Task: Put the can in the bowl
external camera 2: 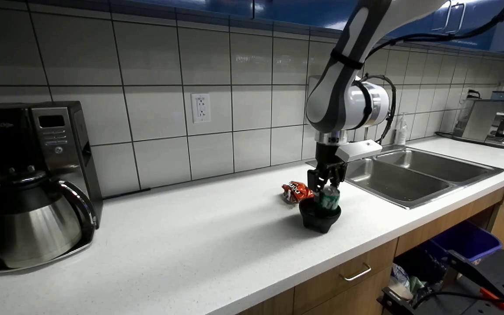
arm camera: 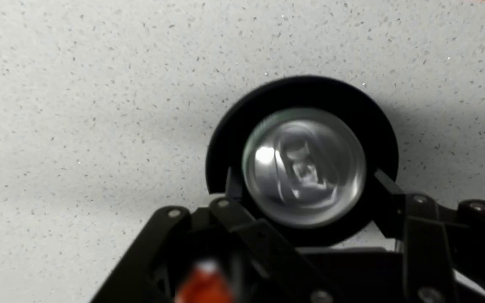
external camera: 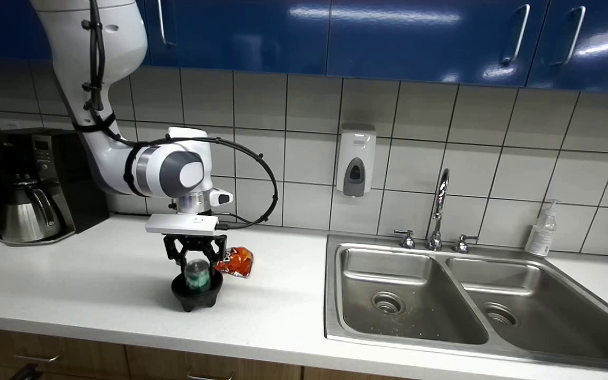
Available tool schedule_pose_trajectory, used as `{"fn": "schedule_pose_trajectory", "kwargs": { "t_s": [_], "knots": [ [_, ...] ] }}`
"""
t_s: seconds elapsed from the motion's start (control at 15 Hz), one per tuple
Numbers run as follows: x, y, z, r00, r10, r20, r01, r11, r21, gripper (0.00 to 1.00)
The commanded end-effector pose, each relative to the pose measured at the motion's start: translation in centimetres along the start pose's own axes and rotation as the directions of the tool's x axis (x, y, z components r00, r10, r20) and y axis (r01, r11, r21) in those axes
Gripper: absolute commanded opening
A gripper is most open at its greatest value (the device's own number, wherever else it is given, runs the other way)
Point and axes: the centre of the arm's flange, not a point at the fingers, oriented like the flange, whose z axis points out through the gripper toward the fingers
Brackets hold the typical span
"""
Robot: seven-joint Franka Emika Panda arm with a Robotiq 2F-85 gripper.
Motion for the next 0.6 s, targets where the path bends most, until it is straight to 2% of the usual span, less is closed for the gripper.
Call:
{"fn": "schedule_pose_trajectory", "kwargs": {
  "t_s": [0.0,0.53],
  "knots": [
    [1.0,0.2,-0.6,1.000,0.020,-0.012,-0.020,1.000,-0.015,0.99],
    [1.6,0.8,-3.0,0.998,0.024,-0.052,-0.024,1.000,-0.010,1.00]
  ]
}}
